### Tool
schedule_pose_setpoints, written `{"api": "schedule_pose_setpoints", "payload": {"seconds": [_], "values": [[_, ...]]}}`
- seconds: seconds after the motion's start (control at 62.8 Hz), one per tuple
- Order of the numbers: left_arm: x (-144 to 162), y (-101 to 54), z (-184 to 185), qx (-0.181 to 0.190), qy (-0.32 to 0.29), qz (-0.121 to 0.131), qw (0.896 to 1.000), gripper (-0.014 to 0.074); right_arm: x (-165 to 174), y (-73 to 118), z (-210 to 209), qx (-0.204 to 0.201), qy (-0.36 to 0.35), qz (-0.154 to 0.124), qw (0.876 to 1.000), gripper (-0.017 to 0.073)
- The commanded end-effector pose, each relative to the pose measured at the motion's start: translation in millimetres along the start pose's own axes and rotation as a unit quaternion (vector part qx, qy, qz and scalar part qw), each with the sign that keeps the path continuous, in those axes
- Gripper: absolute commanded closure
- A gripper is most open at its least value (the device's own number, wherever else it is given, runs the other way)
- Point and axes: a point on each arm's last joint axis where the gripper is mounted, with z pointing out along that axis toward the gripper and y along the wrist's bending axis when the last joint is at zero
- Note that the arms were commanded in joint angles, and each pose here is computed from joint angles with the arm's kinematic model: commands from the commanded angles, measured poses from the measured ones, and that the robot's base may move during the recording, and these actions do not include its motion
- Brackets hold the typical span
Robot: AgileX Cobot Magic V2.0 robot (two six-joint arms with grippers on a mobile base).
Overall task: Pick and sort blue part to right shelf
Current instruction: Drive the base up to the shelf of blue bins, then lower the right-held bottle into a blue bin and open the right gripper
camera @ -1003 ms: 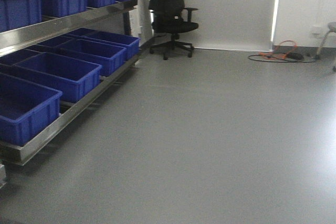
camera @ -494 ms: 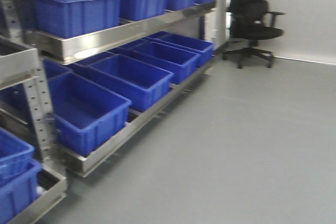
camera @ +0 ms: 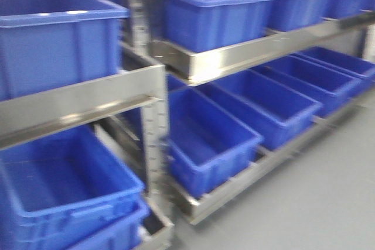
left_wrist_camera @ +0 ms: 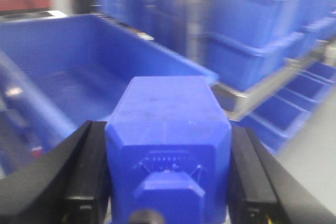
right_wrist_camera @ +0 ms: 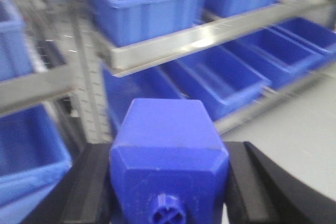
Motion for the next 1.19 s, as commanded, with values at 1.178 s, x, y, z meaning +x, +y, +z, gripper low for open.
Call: {"api": "schedule_pose_setpoints", "payload": {"seconds": [1.178], "values": [[-17.6, 1.6, -1.2, -0.009, -0.056, -0.005, 0.998, 0.0238, -18.3, 0.2, -2.4, 0.002, -0.06, -0.006, 0.998, 0.0135]]}}
